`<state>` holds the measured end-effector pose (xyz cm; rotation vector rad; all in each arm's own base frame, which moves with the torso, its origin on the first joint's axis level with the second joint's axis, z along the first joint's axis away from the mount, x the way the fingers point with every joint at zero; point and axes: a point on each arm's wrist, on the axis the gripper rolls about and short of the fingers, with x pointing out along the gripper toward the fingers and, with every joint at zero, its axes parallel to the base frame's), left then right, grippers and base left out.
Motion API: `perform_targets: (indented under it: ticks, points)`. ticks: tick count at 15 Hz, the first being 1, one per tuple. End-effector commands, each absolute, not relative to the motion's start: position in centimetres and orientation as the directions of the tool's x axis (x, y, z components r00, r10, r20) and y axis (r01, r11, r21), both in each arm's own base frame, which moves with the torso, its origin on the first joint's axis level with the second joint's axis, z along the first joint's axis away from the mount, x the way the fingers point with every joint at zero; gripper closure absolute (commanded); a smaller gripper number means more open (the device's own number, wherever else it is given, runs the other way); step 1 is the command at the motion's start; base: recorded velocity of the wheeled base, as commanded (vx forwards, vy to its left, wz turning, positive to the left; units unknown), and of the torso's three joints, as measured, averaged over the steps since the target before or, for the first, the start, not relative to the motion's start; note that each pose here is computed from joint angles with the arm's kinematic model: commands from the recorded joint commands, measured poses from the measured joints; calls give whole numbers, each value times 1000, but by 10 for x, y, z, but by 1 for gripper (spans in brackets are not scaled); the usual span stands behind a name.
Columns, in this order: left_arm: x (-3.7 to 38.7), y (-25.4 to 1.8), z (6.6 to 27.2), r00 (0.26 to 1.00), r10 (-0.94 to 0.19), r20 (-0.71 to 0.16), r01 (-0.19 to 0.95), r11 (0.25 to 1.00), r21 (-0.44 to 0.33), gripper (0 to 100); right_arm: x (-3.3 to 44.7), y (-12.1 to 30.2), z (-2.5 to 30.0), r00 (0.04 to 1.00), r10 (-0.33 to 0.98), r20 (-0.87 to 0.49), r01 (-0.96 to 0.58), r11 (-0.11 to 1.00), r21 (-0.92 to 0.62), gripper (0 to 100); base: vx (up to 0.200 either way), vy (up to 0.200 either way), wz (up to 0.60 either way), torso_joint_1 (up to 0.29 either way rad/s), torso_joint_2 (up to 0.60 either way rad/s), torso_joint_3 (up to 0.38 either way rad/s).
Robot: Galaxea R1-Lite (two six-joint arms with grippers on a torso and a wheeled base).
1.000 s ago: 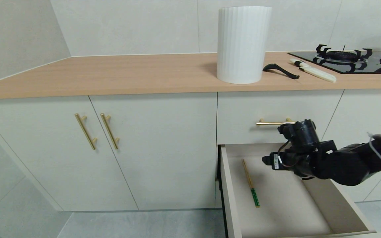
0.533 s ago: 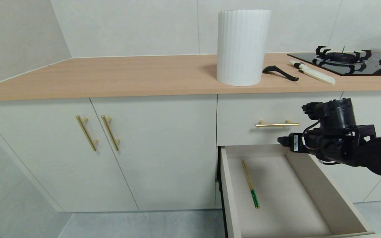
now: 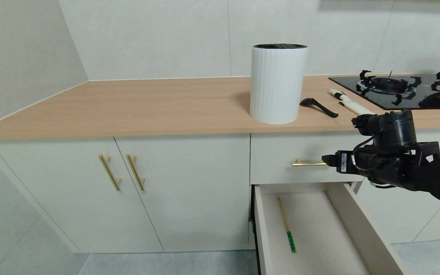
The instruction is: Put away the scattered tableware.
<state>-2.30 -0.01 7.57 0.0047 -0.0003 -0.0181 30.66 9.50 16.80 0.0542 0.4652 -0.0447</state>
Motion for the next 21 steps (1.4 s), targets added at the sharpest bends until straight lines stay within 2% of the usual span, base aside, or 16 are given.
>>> perform_targets:
  ticks: [1,10,16,18,21]
  points:
    - [-23,0,76,1000,-18,0,18,1000,5,0,307,95,167,891,-32,-453,56,998,41,0,0,0,0,173,-471,-290]
    - [-23,0,76,1000,-18,0,18,1000,5,0,314,90,162,888,-44,-458,71,997,42,0,0,0,0,194,-482,-284]
    - [-23,0,76,1000,-18,0,18,1000,5,0,318,87,163,898,-47,-437,63,998,23,0,0,0,0,52,-111,-63]
    - [-23,0,76,1000,-18,0,18,1000,5,0,322,88,167,910,-19,-414,25,1000,9,0,0,0,0,0,0,0]
    - [-23,0,76,1000,-18,0,18,1000,5,0,344,78,188,926,101,-365,-90,995,47,0,0,0,0,0,0,0]
